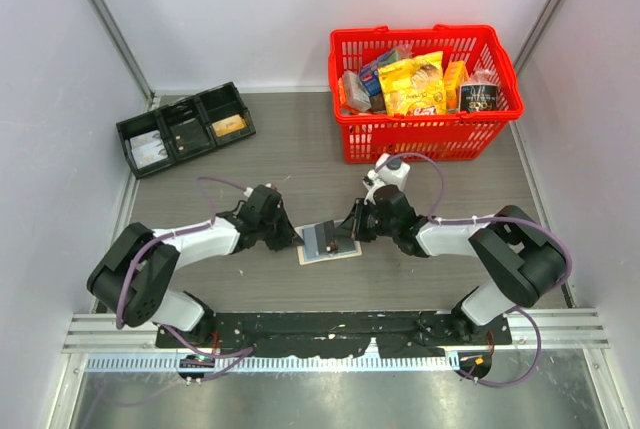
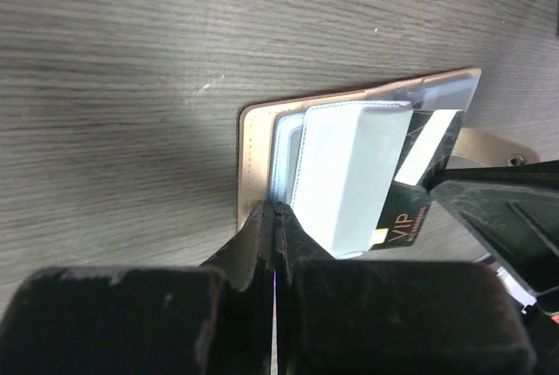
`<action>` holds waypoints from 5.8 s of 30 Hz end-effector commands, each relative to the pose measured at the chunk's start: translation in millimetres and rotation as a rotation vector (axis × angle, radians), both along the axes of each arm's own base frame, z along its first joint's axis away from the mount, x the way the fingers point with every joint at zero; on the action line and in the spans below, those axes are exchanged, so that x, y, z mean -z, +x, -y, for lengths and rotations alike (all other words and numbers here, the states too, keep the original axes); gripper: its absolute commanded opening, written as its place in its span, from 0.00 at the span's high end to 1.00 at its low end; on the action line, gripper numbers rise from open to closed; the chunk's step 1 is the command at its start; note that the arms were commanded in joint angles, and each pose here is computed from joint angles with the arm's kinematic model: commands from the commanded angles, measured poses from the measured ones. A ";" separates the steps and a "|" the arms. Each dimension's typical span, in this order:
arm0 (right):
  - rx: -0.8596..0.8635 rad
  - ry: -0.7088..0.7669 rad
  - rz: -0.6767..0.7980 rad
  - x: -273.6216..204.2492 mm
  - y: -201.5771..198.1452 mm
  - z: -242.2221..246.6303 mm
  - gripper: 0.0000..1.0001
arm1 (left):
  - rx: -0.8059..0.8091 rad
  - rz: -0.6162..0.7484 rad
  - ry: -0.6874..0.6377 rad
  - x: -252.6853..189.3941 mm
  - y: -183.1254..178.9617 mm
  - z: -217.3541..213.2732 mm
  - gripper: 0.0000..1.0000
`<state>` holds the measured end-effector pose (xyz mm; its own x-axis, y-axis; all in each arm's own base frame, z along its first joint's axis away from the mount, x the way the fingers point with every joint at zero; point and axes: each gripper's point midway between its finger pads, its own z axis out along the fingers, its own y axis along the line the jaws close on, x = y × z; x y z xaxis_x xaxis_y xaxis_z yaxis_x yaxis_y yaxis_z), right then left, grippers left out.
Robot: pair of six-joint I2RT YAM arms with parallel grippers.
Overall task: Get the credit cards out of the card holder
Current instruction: Remove the credit card from the card holder, then place the credit card in the storage box.
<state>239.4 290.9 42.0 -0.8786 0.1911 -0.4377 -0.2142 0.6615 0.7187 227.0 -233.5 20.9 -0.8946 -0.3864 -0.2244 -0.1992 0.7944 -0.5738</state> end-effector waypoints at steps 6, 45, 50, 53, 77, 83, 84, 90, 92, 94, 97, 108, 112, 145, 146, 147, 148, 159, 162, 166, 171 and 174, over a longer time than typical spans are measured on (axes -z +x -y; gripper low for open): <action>0.014 -0.028 0.025 -1.3 2.3 7.8 0.99 | 0.012 0.046 0.102 -25.5 -5.2 -10.6 0.96; -0.128 0.097 -0.010 -3.7 -10.6 -21.1 0.82 | 0.152 -0.077 0.135 17.1 -22.9 27.4 1.00; -0.156 0.096 -0.011 -3.9 -12.7 -27.2 0.81 | 0.148 -0.073 0.137 17.1 -23.5 25.2 1.00; -0.155 0.080 -0.009 -3.4 -12.6 -26.4 0.96 | 0.143 -0.071 0.143 16.9 -24.7 22.3 1.00; 0.246 0.194 0.303 -139.2 21.0 32.5 0.99 | -0.051 0.339 -0.049 -113.4 22.8 20.9 0.24; 0.315 0.387 0.380 -191.7 24.9 34.1 0.99 | -0.091 0.552 -0.271 -179.7 28.6 27.9 0.04; 0.320 0.409 0.370 -195.0 24.8 32.8 0.99 | -0.089 0.586 -0.314 -190.7 28.8 30.7 0.04; 0.334 0.530 0.384 -215.1 25.0 27.7 0.99 | -0.052 0.670 -0.445 -222.3 31.5 49.6 0.04; 0.345 0.557 0.385 -217.7 24.1 28.5 0.99 | -0.032 0.677 -0.478 -226.9 30.3 57.2 0.04; 0.345 0.567 0.387 -220.3 24.1 28.1 0.99 | -0.026 0.676 -0.496 -226.4 29.9 62.4 0.07; 0.346 0.590 0.386 -223.4 22.6 28.1 0.99 | -0.018 0.679 -0.518 -226.8 30.9 67.0 0.13; 0.360 0.659 0.363 -226.7 20.6 29.4 0.99 | 0.056 0.717 -0.644 -242.7 20.5 82.5 0.49; 0.361 0.679 0.353 -225.8 19.6 29.5 0.99 | 0.072 0.712 -0.650 -241.1 18.7 84.9 0.65; -0.517 0.065 0.787 -250.7 -21.2 17.8 0.26 | 0.903 0.687 -0.176 -224.8 -32.9 27.6 1.00; -0.561 0.082 0.787 -249.7 -26.3 15.0 0.27 | 0.930 0.701 -0.169 -227.6 -34.8 26.5 1.00; -0.582 0.091 0.784 -251.4 -28.2 13.3 0.27 | 0.959 0.714 -0.165 -229.0 -37.5 25.0 1.00; -0.621 0.116 0.799 -256.8 -34.3 11.3 0.28 | 0.984 0.727 -0.165 -231.7 -39.8 25.0 1.00; -0.781 0.165 0.803 -253.3 -46.3 -5.1 0.35 | 1.168 0.777 -0.164 -245.1 -57.4 19.4 1.00; -0.814 0.177 0.792 -252.6 -48.8 -11.2 0.39 | 1.180 0.761 -0.158 -243.4 -58.1 18.2 1.00; -0.865 0.183 0.765 -245.5 -56.2 -19.5 0.47 | 1.185 0.757 -0.159 -242.9 -58.9 18.2 1.00; -0.897 0.174 0.747 -237.5 -60.0 -22.4 0.54 | 1.187 0.774 -0.162 -245.9 -58.3 19.3 1.00; -0.903 0.167 0.737 -233.7 -60.4 -23.2 0.68 | 1.190 0.770 -0.170 -247.1 -59.6 19.6 1.00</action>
